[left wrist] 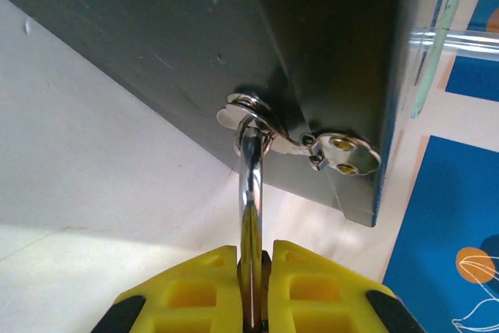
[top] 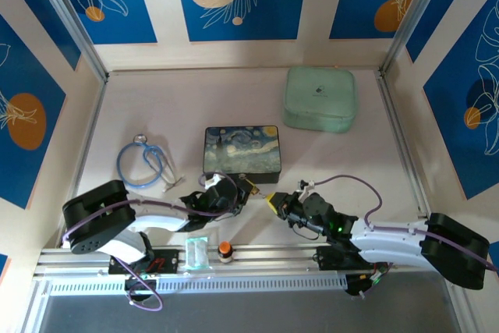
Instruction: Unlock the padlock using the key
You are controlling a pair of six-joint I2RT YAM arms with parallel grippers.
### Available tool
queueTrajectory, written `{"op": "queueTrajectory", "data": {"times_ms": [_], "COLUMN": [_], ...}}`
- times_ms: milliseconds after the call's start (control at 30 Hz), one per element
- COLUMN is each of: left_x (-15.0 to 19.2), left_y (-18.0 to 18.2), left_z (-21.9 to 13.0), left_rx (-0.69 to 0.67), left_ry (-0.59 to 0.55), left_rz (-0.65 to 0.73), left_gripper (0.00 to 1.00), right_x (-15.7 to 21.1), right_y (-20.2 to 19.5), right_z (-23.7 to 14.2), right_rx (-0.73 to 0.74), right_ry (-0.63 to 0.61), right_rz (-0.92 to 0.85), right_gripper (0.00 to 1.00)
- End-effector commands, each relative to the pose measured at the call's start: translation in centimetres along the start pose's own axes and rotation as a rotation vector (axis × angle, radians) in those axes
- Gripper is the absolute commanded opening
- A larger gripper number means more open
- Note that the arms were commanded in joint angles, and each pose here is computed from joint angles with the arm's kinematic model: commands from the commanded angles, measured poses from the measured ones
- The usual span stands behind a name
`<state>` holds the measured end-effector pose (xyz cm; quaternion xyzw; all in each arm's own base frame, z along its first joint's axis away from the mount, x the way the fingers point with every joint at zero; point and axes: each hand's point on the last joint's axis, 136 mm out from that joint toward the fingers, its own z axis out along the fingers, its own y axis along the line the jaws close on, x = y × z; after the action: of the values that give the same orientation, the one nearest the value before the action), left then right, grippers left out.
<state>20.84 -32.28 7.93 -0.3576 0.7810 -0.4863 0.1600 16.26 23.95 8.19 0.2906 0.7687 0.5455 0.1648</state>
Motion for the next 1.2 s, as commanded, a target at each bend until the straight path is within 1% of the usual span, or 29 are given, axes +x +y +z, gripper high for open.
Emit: {"op": "queueTrajectory", "data": {"times_ms": [0,167,300,400,633,833,1167], "left_x": [0.1,0.0,-0.4,-0.1,0.0,-0.3,-0.2], "left_y": [-2.0,-2.3,-2.7,-2.4,-2.7,-2.9,-3.5], "left_z": [0.0,0.1,0.1,0.3,0.6,0.7,0.9], "left_rx": [0.093,0.098,0.135,0.111,0.123,0.153,0.174], "left_ry": [0.001,-0.005,-0.022,-0.011,-0.012,-0.025,-0.026], "left_rz": [-0.066,-0.081,-0.103,-0.097,-0.110,-0.127,-0.132], "left_gripper": [0.00,0.00,0.00,0.00,0.00,0.00,0.00], "right_x": [-0.7,-1.2,-1.5,-1.7,-1.7,-1.5,-1.5], "right_y": [0.7,1.5,1.8,2.3,2.9,2.4,2.4], "right_z": [0.0,0.0,0.1,0.1,0.1,0.3,0.3], "right_rx": [-0.037,-0.057,-0.060,-0.082,-0.096,-0.075,-0.079], "right_ry": [-0.048,-0.063,-0.058,-0.061,-0.058,-0.050,-0.049], "right_rz": [0.042,0.032,0.036,0.022,0.005,0.004,0.017], "right_gripper": [0.00,0.00,0.00,0.00,0.00,0.00,0.00]}}
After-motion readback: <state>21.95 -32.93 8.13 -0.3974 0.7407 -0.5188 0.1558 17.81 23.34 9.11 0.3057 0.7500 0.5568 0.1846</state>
